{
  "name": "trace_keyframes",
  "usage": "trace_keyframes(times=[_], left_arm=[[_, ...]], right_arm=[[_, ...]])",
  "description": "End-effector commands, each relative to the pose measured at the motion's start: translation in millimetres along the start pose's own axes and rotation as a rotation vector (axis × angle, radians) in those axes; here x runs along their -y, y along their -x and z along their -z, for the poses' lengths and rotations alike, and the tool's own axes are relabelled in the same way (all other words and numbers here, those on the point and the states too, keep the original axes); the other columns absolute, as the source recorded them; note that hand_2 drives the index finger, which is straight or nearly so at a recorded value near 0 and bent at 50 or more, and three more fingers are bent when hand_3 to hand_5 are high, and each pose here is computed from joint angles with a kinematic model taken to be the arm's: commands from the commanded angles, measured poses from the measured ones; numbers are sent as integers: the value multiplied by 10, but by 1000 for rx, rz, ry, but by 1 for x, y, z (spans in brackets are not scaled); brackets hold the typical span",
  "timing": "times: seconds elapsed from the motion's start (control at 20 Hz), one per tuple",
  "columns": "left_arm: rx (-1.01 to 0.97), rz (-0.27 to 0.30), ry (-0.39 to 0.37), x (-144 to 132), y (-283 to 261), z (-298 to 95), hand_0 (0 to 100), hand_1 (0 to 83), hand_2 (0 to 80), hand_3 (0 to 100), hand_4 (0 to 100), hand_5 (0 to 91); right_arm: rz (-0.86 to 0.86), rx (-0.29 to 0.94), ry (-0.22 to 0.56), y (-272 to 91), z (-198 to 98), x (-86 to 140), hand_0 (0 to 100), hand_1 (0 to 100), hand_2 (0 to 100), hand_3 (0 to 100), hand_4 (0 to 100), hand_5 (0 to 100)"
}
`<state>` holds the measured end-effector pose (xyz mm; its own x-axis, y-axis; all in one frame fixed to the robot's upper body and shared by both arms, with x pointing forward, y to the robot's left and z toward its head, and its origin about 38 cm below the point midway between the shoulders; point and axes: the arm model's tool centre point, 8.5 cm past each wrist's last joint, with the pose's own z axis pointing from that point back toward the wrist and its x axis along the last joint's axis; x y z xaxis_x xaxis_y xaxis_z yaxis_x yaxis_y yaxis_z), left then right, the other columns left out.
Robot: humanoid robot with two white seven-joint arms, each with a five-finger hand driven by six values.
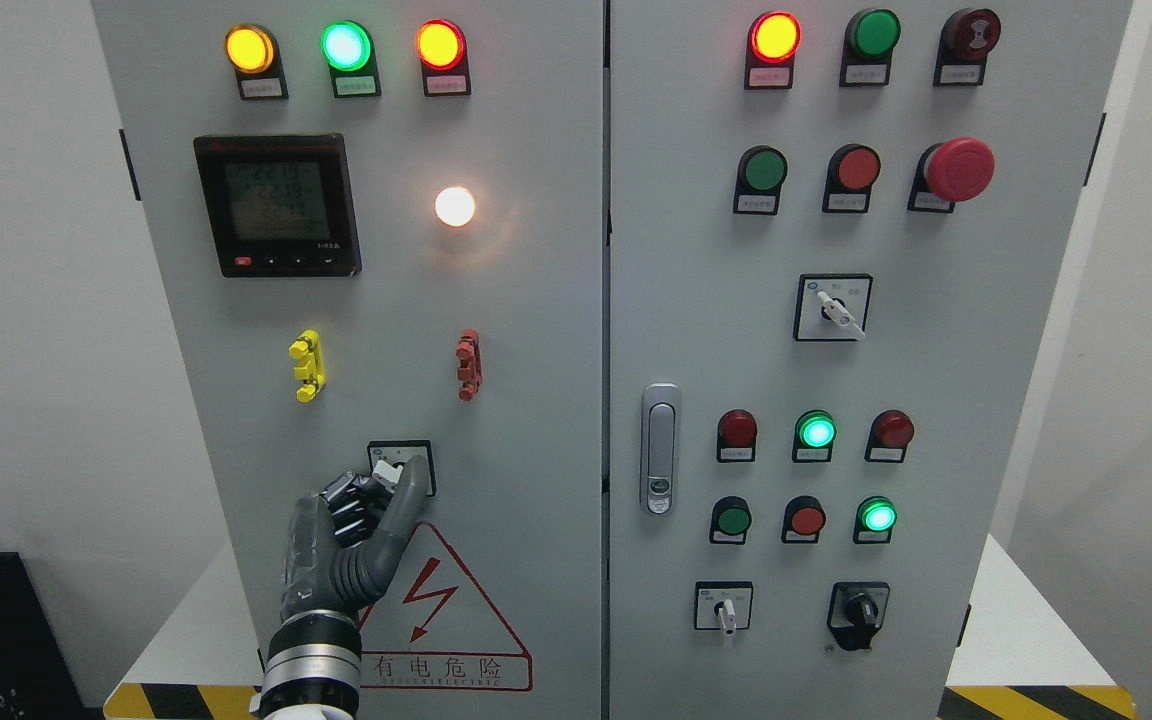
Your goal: Turn on light switch 1
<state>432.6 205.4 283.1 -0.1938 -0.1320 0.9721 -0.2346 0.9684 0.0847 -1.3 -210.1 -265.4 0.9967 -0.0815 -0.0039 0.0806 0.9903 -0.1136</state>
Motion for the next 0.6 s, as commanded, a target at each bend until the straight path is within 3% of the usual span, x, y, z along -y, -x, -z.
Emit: trace_keyframes(times=[0.0,0.3,0.55], left_arm=[[-7,4,-4,-2,5,-4,21,440,618,953,942,871],[-1,5,-3,-3,16,-13,22,441,617,953,943,871],[44,3,-5,-14,50,-46,23,435,609,953,944,872]], right_arm=[[0,0,1,0,0,0,308,0,0,0,0,0],[0,0,1,0,0,0,307,0,0,0,0,0],[0,0,1,0,0,0,307,0,0,0,0,0]])
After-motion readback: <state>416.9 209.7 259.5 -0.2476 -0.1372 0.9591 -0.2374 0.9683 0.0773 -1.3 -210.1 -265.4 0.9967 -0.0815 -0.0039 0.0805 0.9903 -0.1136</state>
